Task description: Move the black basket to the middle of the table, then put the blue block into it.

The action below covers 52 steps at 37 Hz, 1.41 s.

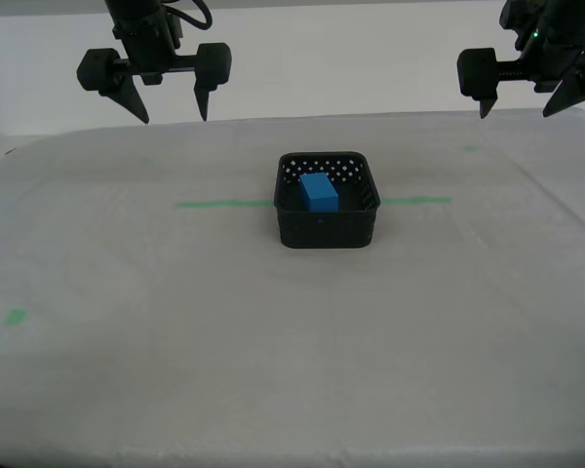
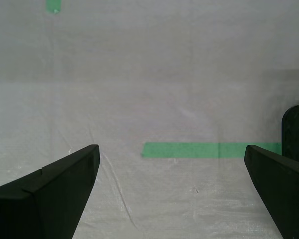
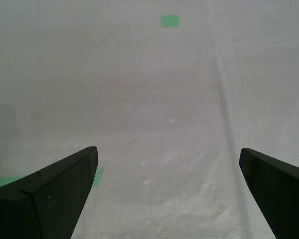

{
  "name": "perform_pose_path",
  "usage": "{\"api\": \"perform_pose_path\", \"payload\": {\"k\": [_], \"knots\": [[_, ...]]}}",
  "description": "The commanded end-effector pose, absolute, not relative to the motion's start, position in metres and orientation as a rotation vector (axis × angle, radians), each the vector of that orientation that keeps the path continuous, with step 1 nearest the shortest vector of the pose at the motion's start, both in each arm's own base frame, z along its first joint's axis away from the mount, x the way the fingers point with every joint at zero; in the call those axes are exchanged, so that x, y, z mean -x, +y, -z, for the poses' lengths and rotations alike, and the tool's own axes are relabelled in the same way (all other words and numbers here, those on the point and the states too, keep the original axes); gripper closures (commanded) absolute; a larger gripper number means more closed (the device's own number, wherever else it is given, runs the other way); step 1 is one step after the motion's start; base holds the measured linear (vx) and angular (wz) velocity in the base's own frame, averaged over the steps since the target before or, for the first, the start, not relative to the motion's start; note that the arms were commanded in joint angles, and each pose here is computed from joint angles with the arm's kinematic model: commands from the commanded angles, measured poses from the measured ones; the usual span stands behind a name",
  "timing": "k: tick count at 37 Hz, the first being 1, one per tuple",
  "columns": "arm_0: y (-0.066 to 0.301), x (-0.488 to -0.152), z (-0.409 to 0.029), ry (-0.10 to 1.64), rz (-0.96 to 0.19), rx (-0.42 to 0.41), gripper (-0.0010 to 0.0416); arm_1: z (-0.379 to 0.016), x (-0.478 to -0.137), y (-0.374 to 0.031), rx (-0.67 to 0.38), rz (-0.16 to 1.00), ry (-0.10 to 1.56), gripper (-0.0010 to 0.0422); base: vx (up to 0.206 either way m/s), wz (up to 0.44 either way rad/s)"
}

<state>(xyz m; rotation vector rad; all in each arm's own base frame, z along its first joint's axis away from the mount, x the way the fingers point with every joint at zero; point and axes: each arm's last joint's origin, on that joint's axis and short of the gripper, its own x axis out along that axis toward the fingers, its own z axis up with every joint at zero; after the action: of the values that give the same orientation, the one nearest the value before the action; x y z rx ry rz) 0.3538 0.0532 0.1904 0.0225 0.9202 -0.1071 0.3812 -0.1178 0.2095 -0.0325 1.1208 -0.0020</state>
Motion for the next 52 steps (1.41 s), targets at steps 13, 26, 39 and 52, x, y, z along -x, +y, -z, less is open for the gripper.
{"api": "perform_pose_path", "payload": {"k": [13, 26, 39, 52], "knots": [[0.053, -0.3538, -0.1907, 0.918, 0.109, -0.023, 0.0007, -0.2096, -0.3811, -0.1178, 0.027, 0.001, 1.119, 0.0012, 0.0, 0.0], [0.053, -0.3538, -0.1907, 0.918, 0.109, -0.023, 0.0007, -0.2096, -0.3811, -0.1178, 0.027, 0.001, 1.119, 0.0012, 0.0, 0.0], [0.053, -0.3538, -0.1907, 0.918, 0.109, -0.023, 0.0007, -0.2096, -0.3811, -0.1178, 0.027, 0.001, 1.119, 0.0012, 0.0, 0.0], [0.053, -0.3538, -0.1907, 0.918, 0.109, -0.023, 0.0007, -0.2096, -0.3812, -0.1177, 0.028, 0.001, 1.119, 0.0012, 0.0, 0.0]]}}
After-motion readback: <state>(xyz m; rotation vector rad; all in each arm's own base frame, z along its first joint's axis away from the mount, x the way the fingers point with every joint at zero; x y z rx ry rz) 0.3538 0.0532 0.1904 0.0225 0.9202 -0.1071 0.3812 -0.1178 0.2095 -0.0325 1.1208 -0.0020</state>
